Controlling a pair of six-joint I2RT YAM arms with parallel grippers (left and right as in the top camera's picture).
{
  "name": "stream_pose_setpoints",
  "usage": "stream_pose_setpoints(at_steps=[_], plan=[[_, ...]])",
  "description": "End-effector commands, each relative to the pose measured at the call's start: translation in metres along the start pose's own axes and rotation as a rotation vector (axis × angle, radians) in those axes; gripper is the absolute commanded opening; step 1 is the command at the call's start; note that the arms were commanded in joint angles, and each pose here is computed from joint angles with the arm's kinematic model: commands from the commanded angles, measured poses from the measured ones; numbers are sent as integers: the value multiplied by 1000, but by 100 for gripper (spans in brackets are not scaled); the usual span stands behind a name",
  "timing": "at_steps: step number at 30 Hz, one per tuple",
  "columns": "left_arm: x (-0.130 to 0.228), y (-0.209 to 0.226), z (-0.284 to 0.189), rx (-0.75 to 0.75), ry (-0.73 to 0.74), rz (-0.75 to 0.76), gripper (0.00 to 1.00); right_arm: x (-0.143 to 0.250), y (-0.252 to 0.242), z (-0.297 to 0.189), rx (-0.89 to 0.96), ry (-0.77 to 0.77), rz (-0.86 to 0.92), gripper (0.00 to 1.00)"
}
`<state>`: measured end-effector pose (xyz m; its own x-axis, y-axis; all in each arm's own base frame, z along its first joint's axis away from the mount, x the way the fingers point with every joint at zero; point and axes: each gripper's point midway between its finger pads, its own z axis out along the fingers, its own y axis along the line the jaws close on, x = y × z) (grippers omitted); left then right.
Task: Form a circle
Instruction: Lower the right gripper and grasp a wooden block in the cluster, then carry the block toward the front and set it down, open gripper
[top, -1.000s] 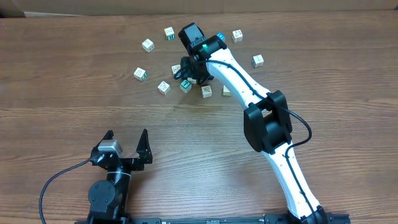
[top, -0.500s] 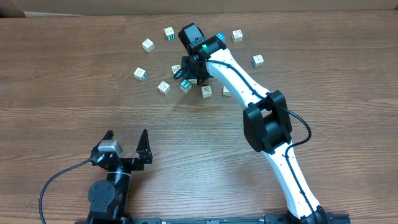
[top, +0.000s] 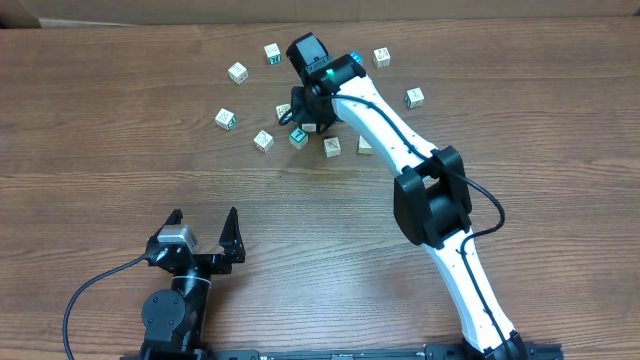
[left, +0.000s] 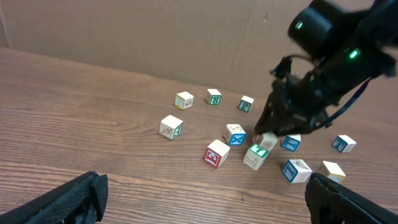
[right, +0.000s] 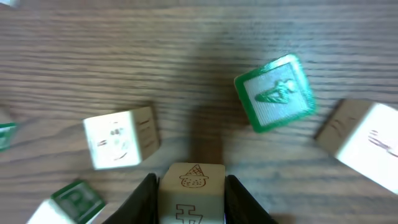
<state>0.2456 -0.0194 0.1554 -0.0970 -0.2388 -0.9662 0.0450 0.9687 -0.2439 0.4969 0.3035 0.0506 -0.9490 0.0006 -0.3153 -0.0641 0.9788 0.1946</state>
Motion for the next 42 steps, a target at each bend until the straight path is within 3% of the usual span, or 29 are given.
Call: stream_pose_setpoints(at_steps=[1,8,13,22,32,42], plan=[[0,-3,0,14,-6,27,100,-38,22,-99,-91,-167,-4,27],[0,-3,0,14,-6,27,100,-4,26,-136,-105,-66,-19,22],[0,-3,0,14,-6,27,100,41,28,-123,-94,108,-29,20],[0,-3,0,14,-6,27,100,103,51,-84,-42,232,-17,22],[0,-3,0,14,-6,27,99,151,75,-28,-61,246,-56,22],[0,-3,0,14,-6,27,100,149,63,-14,13,178,-53,24]])
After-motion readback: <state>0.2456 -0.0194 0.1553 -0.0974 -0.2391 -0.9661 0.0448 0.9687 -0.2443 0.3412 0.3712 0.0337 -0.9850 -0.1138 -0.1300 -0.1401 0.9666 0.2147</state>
